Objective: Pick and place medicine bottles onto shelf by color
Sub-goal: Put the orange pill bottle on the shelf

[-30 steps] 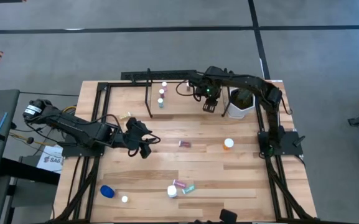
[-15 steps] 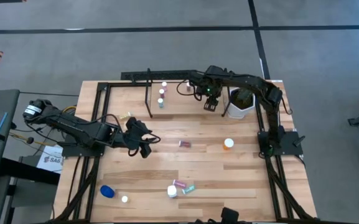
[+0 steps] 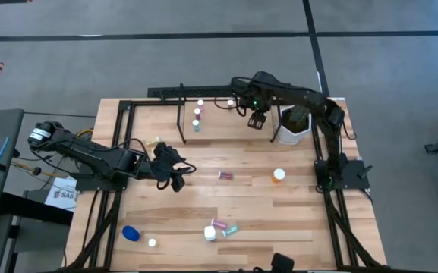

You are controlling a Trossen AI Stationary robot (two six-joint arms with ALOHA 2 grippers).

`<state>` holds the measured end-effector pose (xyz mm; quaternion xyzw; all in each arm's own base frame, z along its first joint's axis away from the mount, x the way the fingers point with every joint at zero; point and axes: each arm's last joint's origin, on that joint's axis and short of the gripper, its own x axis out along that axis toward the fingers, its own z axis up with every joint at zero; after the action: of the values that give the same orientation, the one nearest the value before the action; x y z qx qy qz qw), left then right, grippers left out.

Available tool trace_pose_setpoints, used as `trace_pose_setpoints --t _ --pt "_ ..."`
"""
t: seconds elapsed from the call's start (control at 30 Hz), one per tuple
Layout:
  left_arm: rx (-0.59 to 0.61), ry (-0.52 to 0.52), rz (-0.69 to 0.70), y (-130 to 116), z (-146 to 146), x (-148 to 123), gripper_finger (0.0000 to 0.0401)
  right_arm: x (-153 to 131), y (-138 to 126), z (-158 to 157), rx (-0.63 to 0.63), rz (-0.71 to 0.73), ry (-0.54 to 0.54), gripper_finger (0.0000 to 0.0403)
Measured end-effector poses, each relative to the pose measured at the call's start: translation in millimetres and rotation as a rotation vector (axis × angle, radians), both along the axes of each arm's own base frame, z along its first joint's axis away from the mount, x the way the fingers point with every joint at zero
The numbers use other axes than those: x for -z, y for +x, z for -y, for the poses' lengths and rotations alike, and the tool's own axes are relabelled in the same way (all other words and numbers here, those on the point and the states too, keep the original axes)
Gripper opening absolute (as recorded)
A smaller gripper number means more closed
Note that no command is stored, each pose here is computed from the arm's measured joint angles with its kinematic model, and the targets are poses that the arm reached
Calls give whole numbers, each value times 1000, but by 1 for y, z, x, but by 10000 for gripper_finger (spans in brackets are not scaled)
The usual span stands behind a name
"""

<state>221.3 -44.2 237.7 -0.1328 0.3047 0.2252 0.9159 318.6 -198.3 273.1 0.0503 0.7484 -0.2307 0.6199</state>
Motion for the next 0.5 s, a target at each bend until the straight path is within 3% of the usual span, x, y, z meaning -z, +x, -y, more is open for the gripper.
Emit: trace_pose_setpoints --t 0.17,0.5 --pt "0 2 -8 -1 0 1 168 -18 5 -9 32 41 -21 235" --pt "2 3 -17 -1 0 1 168 -23 30 -66 -88 72 -24 235"
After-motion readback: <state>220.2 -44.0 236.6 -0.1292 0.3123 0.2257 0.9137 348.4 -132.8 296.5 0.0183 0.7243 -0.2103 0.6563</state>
